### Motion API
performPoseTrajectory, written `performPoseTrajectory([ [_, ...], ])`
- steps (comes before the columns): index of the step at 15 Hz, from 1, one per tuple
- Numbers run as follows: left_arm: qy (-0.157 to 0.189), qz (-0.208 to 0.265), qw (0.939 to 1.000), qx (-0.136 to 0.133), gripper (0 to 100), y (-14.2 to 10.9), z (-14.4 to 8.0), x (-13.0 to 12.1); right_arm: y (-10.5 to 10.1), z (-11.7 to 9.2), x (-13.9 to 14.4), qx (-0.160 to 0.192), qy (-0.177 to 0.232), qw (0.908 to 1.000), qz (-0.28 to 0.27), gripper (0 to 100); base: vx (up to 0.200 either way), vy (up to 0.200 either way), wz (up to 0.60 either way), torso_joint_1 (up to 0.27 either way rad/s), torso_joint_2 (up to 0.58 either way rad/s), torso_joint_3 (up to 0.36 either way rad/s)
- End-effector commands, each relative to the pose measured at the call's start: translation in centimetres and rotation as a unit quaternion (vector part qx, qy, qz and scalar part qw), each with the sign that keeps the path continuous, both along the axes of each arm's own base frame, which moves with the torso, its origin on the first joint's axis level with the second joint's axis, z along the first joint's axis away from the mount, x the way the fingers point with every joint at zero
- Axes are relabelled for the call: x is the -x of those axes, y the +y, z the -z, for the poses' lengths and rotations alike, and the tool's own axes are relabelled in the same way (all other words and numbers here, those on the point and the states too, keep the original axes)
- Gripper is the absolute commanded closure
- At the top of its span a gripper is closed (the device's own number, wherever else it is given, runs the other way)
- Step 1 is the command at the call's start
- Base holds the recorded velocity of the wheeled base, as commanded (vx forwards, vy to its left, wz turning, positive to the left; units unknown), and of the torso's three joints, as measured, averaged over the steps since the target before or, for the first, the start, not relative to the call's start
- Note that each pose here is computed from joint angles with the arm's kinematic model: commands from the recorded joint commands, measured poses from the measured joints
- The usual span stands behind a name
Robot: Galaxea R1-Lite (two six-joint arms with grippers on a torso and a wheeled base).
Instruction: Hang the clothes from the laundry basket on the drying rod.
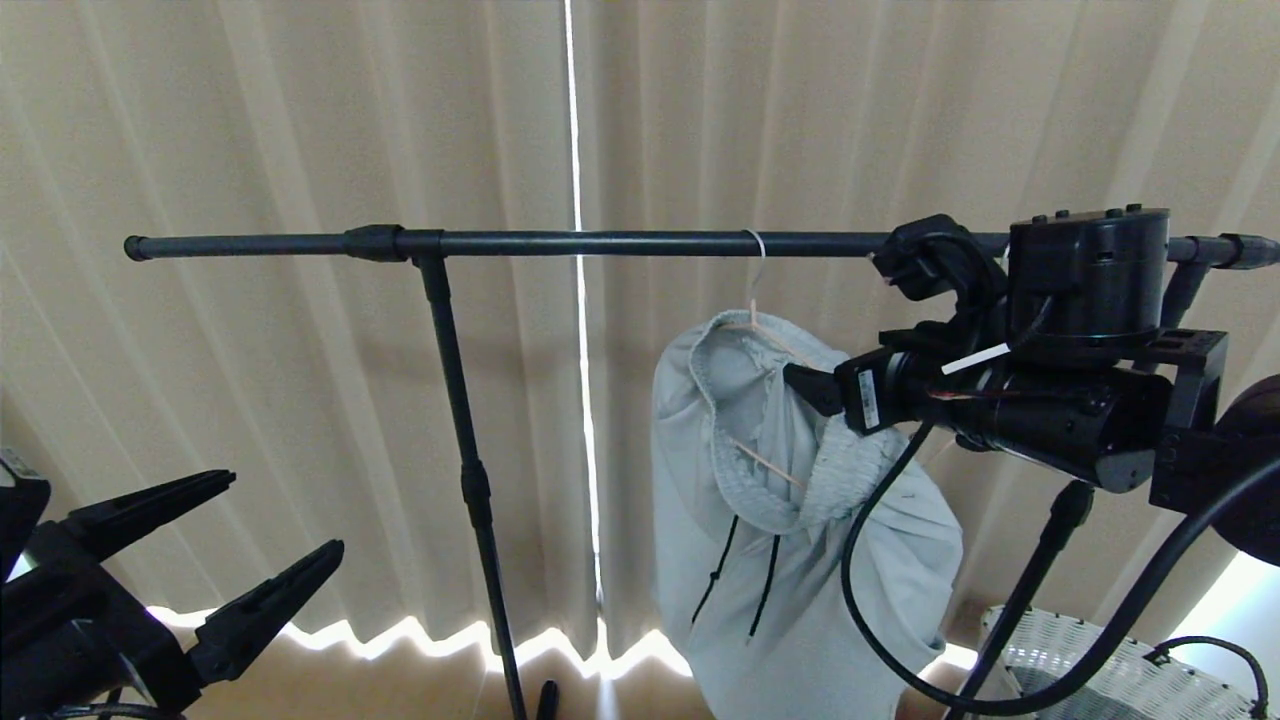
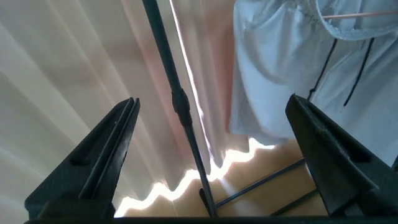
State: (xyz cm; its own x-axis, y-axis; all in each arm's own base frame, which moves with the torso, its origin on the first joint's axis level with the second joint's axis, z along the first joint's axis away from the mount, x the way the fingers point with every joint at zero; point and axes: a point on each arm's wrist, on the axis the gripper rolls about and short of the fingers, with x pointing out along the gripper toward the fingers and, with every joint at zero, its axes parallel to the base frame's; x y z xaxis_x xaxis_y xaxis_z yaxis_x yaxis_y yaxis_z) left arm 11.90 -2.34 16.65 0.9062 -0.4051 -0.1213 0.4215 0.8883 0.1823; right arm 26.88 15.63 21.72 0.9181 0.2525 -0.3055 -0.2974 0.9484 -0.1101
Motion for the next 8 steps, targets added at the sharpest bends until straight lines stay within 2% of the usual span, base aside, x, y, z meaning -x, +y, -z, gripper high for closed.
performPoseTrajectory([
  [1,0.001,0.000,1.0000,0.000,0,0.0,0.1,0.0,0.0,0.6,0.1,-0.001,0.000,1.0000,-0.008,0,0.000,0.000,0.00,0.000,0.00,0.000],
  [4,0.001,0.000,1.0000,0.000,0,0.0,0.1,0.0,0.2,1.2,-0.5,-0.008,-0.001,0.9998,-0.019,0,0.000,0.000,0.00,0.000,0.00,0.000],
  [6,0.001,0.001,1.0000,-0.001,0,0.0,0.1,0.0,0.6,1.5,-0.9,-0.025,-0.020,0.9988,-0.037,0,0.000,0.000,0.00,0.000,0.00,0.000],
  [8,0.002,0.000,1.0000,-0.001,0,0.0,0.1,0.0,1.1,2.0,-1.3,-0.054,-0.055,0.9941,-0.076,0,0.000,0.000,0.00,0.000,0.00,0.000],
])
